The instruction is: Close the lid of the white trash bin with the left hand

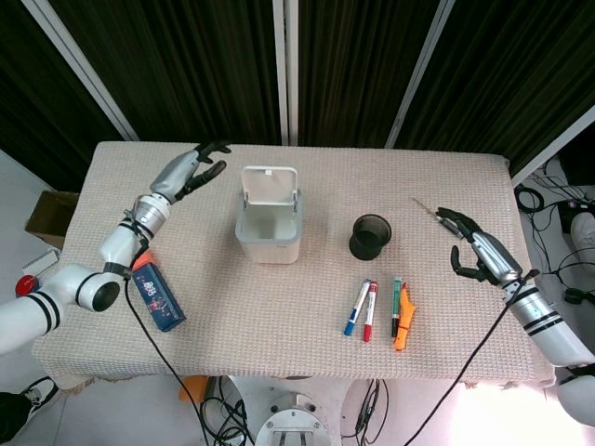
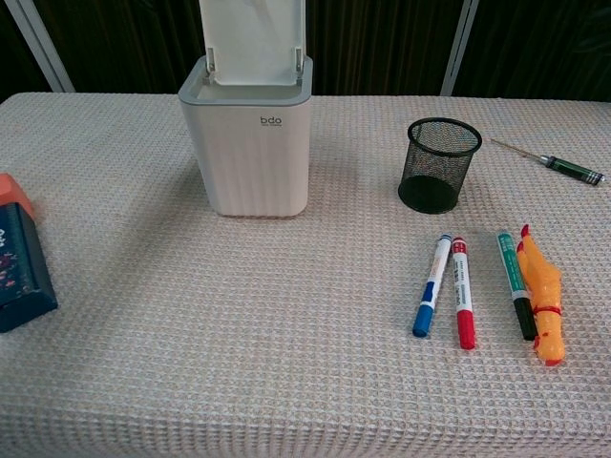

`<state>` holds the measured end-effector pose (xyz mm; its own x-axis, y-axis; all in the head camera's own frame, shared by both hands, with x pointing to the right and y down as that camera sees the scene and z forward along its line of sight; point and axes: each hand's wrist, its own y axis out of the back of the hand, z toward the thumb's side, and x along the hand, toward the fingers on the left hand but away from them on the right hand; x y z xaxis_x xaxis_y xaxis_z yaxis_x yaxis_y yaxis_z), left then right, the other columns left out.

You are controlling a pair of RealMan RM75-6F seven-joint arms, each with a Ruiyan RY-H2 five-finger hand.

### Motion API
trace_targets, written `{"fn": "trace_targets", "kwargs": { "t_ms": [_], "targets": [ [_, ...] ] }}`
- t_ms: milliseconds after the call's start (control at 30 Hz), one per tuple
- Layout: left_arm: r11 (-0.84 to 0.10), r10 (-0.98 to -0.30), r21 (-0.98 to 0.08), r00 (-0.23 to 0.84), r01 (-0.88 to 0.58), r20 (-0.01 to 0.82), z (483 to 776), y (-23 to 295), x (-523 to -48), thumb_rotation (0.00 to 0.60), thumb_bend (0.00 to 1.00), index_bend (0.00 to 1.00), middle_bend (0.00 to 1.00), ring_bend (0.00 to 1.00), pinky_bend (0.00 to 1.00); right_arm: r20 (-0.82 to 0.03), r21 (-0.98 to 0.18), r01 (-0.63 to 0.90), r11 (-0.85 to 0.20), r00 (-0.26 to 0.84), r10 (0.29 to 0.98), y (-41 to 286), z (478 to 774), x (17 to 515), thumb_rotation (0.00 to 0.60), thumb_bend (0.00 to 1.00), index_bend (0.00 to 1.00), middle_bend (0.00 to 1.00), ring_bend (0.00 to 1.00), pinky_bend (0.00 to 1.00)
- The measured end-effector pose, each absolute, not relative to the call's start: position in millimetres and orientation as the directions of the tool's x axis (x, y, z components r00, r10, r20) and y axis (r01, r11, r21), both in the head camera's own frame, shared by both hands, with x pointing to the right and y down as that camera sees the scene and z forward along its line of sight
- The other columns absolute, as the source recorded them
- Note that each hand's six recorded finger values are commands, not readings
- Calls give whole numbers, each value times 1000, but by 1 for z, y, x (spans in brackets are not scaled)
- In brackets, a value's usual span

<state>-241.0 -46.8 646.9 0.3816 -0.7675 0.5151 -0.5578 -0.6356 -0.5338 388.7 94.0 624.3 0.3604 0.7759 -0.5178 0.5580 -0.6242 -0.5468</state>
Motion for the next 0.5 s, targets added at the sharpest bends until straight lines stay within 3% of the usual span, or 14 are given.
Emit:
{"fn": "trace_targets", "kwargs": {
  "t_ms": [200, 500],
  "targets": [
    [-658, -751, -530, 407, -535, 520, 651, -44, -219, 0, 109, 124, 206, 65, 217, -536, -594, 499, -631, 339, 773, 118, 623, 410, 600, 755, 0, 70, 0, 0],
    [-680, -733, -532, 498, -505, 464, 632, -24, -195, 0, 109, 124, 231, 65, 213, -552, -645, 457, -612, 275, 787, 134, 627, 440, 600, 754, 0, 55, 0, 0]
  ]
}}
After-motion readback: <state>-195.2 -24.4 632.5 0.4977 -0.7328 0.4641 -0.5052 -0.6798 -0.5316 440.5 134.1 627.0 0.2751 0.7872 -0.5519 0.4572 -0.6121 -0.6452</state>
